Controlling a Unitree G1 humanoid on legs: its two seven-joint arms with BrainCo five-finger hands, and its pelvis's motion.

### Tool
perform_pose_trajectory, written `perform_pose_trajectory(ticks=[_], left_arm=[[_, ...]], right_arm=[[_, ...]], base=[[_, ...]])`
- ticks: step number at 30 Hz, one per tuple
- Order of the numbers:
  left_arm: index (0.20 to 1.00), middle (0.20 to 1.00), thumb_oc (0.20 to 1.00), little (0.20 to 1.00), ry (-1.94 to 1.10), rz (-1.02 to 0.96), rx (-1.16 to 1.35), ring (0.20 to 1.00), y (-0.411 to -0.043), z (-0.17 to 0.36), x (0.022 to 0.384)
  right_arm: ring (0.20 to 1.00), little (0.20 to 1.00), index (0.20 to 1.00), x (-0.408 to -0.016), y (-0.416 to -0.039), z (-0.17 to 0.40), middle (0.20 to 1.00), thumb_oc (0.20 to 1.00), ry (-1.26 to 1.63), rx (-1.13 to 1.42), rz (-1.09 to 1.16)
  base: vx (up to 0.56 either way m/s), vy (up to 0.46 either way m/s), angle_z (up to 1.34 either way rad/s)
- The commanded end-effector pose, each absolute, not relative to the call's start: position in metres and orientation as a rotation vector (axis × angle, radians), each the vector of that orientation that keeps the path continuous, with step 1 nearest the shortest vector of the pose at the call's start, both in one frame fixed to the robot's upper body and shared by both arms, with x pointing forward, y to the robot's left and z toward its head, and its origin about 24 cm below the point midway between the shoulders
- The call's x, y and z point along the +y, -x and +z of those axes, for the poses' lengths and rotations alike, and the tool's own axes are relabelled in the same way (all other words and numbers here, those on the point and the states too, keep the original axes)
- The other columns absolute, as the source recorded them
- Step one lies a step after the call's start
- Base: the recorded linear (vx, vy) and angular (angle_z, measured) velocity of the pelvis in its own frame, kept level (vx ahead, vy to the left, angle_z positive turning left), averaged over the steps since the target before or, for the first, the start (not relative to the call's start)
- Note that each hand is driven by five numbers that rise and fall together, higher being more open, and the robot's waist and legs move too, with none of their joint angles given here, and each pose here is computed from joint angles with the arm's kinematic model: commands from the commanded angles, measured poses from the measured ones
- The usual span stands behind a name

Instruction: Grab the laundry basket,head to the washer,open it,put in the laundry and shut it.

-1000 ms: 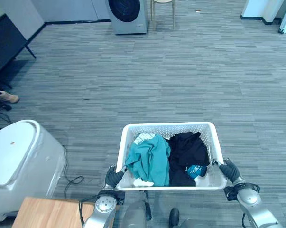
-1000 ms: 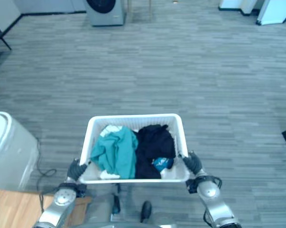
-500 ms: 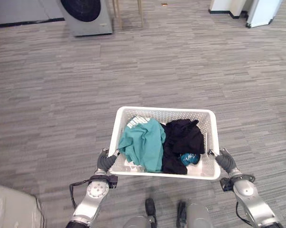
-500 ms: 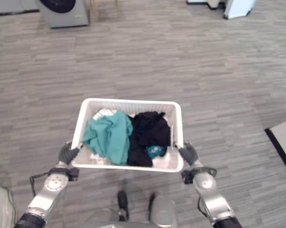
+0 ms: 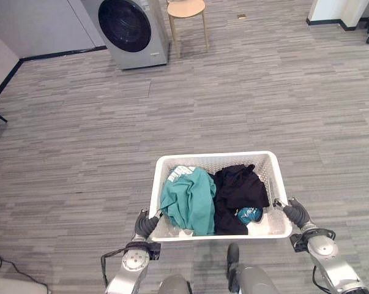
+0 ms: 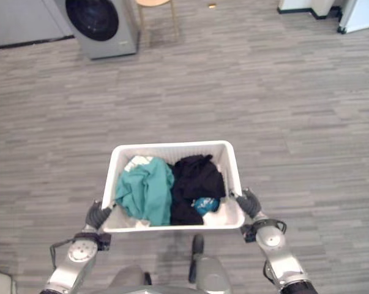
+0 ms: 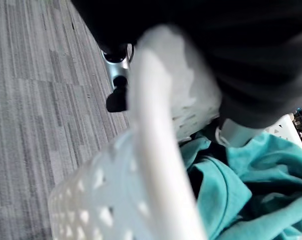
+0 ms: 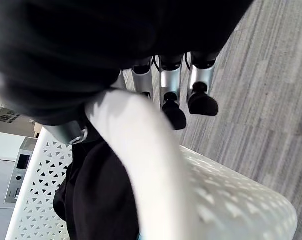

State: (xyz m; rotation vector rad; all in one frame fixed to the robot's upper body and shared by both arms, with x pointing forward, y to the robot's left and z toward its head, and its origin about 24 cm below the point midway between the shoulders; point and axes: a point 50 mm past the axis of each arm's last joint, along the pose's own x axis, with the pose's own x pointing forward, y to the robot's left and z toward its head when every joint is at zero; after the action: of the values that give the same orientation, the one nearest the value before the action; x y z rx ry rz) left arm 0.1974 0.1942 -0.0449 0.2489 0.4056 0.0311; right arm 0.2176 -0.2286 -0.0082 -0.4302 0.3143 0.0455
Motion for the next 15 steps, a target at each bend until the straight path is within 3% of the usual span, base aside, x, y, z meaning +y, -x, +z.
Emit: perform_pose_trajectory(ticks=[1,5,8,15], left_arm=[[0.2,0.2,0.2,0.2,-0.186,-0.03,0.222,0.2,-0.214,-0.014,0.188],[0.2,0.2,0.2,0.2,-0.191,-0.014,0.23,0.2,-0.211,-0.015,0.19],[0.2,0.2,0.2,0.2,-0.189,0.003,0.222,0.2,-0.211,-0.012,0.194],[0.2,0.2,0.2,0.2,-0.228,-0.015,0.233,0.2,-0.21,-0.013,0.199]], right_arm=[[0.2,0.2,0.2,-0.22,-0.234,0.045,0.2,0.2,0.314,0.02,0.055],[0.2,0.2,0.2,-0.221,-0.233,0.039,0.2,0.2,0.316,0.04,0.043],[0.2,0.2,0.2,-0.221,-0.234,0.04,0.2,0.2,0.324,0.031,0.035],[0.2,0.2,0.2,-0.211,-0.228,0.03,0.2,0.2,0.291,0.059,0.067]], base=[[0.42,-0.024,-0.18],[0.49,0.006,-0.34],[0.82,0.079,-0.37],[0.62,0.17,-0.2]])
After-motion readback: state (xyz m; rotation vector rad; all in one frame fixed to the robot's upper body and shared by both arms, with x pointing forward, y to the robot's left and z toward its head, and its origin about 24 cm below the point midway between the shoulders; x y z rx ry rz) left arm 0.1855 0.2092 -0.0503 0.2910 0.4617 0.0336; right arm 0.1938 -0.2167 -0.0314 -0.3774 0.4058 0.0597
